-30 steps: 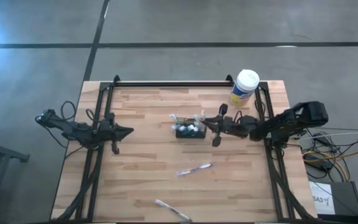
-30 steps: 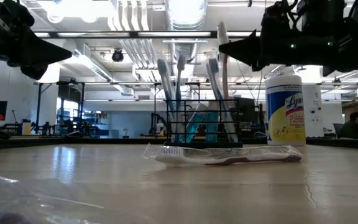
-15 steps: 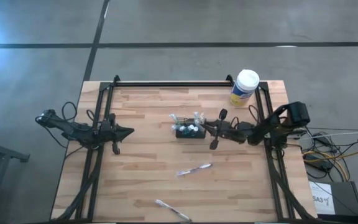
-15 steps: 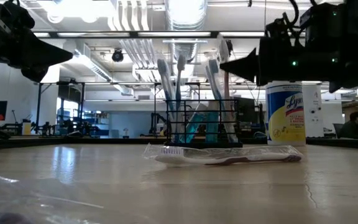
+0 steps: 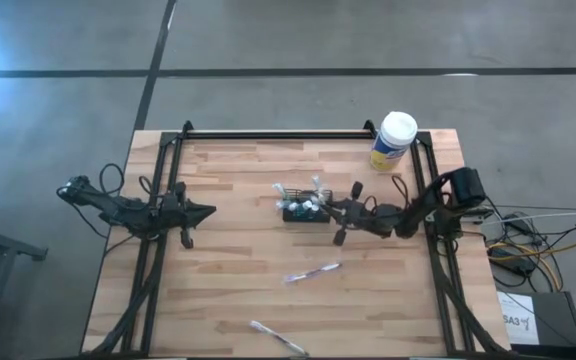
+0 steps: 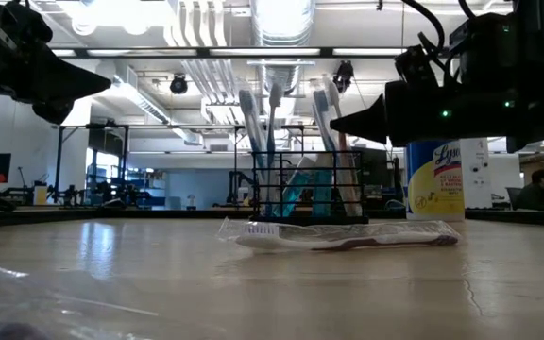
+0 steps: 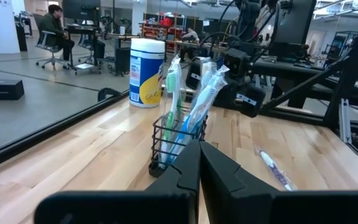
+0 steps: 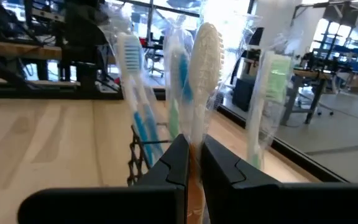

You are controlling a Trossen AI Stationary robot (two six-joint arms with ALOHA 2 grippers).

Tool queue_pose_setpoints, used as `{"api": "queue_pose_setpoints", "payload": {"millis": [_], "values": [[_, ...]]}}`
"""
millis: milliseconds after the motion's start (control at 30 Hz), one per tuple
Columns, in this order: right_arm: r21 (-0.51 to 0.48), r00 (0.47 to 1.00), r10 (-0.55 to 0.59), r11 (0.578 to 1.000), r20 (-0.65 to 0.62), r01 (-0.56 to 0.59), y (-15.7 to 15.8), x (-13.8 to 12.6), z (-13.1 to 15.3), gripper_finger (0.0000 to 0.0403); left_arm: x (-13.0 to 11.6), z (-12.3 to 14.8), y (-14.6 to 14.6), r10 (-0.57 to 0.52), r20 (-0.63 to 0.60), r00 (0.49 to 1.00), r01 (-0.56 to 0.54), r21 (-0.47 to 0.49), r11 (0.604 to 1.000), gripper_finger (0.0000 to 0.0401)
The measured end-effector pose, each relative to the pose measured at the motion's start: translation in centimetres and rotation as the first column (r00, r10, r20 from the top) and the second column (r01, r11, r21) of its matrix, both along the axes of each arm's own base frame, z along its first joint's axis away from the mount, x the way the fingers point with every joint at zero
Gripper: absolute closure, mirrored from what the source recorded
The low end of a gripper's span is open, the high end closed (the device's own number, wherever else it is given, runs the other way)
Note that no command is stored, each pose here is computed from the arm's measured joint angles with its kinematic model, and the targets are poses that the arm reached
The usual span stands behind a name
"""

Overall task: Pick & Place toothbrushing station
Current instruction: Put the orange toothbrush into the black wire organizer, then put the top violet toothbrush into the black wire organizer

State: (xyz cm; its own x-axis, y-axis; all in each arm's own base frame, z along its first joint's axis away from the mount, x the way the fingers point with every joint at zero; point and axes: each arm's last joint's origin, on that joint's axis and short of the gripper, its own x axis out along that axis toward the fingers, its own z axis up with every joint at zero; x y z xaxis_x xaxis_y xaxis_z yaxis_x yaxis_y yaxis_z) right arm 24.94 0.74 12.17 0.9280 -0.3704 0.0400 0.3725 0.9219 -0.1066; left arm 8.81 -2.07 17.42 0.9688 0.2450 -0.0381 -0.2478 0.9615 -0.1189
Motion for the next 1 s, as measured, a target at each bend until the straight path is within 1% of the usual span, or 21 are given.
{"api": "queue_pose_setpoints", "payload": {"millis": [133,300,633,733,833,1000], "values": [[-0.016,0.999,-0.050,0.999,-0.019,0.050,0.5,-0.4,-0.2,0.0387,0.0,0.0,0.0,0.000,0.000,1.000,0.000,0.000,1.000,0.0391],[0.015,0.998,-0.053,0.998,-0.022,0.053,0.6,-0.6,-0.4,0.0387,0.0,0.0,0.0,0.000,0.000,1.000,0.000,0.001,1.000,0.0391],[0.038,0.998,-0.053,0.998,-0.042,0.054,0.7,-0.7,-0.7,0.0385,0.0,0.0,0.0,0.000,0.000,1.000,0.000,0.004,1.000,0.0391],[0.059,0.998,-0.052,0.997,-0.039,0.055,0.6,-0.7,-0.7,0.0367,0.0,0.0,0.0,0.001,-0.001,1.000,-0.001,0.005,1.000,0.0391],[0.057,0.996,-0.051,0.997,-0.075,0.056,0.6,-0.8,-1.2,0.0333,0.0,0.0,0.0,0.000,-0.001,1.000,0.000,0.006,1.000,0.0391],[0.067,0.997,-0.050,0.996,-0.050,0.054,0.7,-0.8,-0.9,0.0273,0.0,0.0,0.0,0.000,-0.001,1.000,0.000,0.005,1.000,0.0391]]}}
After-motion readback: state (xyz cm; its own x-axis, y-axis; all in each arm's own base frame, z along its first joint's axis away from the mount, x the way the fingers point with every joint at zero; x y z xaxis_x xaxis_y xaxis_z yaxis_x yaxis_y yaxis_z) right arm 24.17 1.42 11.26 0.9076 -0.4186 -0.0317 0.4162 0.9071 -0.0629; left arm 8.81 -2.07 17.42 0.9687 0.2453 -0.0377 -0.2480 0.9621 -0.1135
